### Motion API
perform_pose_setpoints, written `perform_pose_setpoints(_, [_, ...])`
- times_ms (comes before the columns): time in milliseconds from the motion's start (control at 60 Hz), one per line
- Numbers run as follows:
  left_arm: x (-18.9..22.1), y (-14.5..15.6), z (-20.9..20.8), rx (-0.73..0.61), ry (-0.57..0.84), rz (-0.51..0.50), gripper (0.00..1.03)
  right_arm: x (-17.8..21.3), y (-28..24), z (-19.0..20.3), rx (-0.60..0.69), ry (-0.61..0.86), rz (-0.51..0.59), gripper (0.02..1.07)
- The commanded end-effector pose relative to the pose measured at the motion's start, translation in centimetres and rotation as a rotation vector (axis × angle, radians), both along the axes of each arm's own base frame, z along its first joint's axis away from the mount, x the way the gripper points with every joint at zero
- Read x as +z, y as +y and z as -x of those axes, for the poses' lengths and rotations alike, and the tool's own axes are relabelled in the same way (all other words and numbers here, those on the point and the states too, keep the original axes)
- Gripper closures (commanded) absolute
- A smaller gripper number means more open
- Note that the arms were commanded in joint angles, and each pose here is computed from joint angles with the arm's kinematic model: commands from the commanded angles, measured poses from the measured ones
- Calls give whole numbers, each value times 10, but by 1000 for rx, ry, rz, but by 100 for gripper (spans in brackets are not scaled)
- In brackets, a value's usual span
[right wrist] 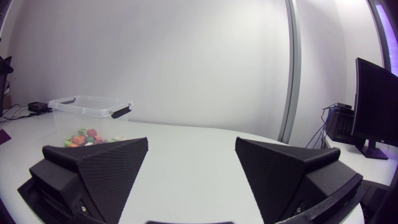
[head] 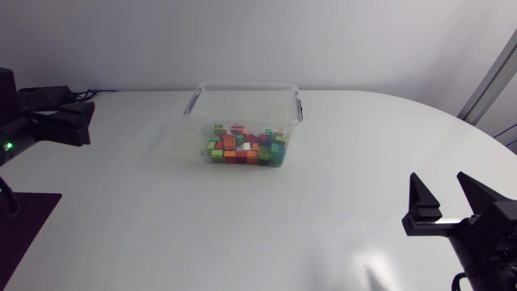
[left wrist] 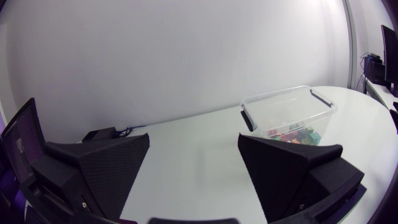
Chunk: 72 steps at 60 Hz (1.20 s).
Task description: Place the duplo bricks in the container
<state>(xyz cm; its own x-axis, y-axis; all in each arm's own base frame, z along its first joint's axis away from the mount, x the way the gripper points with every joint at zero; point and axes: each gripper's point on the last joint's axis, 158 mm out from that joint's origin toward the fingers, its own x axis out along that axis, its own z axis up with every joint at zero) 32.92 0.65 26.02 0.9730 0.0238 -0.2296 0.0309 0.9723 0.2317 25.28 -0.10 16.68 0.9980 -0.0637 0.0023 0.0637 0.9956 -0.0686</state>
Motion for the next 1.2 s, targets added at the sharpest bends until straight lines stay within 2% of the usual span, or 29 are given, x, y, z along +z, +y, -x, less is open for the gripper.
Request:
perform_pose_setpoints(0, [-7, 9, 14, 38, -25, 37, 4, -9, 1, -1, 5, 22, 20, 6])
perform_pose_setpoints(467, [-55, 0, 57, 25, -113, 135, 4, -12, 0, -1, 23, 33, -12, 6])
perform_pose_setpoints(983, [-110, -10, 75, -6, -171, 238, 4, -18, -1, -2, 52, 57, -70, 6])
perform_pose_setpoints(1183, [-110, -10, 75, -6, -171, 238, 4, -18, -1, -2, 52, 57, -70, 6])
